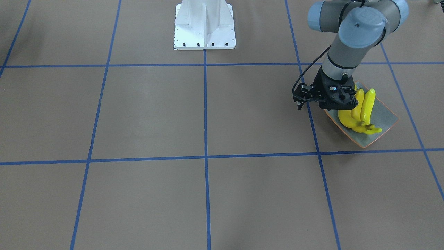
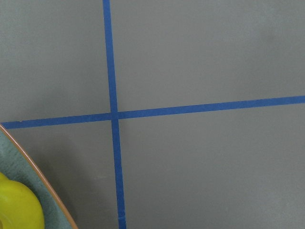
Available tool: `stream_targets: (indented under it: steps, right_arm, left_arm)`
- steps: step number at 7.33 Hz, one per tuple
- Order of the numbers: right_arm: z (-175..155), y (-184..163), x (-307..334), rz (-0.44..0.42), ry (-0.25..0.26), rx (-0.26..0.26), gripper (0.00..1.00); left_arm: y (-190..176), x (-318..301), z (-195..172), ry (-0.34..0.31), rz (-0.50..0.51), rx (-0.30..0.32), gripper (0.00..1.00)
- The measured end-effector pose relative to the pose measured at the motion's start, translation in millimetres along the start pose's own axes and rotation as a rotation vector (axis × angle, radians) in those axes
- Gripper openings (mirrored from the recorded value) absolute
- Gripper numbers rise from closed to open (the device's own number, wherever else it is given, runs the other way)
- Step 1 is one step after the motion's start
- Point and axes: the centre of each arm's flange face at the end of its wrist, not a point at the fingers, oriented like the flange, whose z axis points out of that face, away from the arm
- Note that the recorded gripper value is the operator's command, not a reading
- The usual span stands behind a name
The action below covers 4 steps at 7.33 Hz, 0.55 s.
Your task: Transfer all bananas from basket to plate
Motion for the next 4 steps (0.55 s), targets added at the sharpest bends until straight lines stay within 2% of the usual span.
stream_targets:
  steps: [1,2,4]
  right_arm:
    - [3.5,4.6,2.0,0.002,-0.011,-0.010,0.83]
    - [5.5,6.3,3.2,0.003,-0.016,-0.014,0.72]
    - [7.9,7.2,4.9,-0.002,-0.018,-0.020,0.66]
  left_arm:
    - [0.1,0.1,-0.3,0.000,0.000,0.000,1.00]
    - [0.1,0.1,-0.3,0.000,0.000,0.001,1.00]
    - [0.0,-0.2,0.0,-0.001,0.001,0.001,1.00]
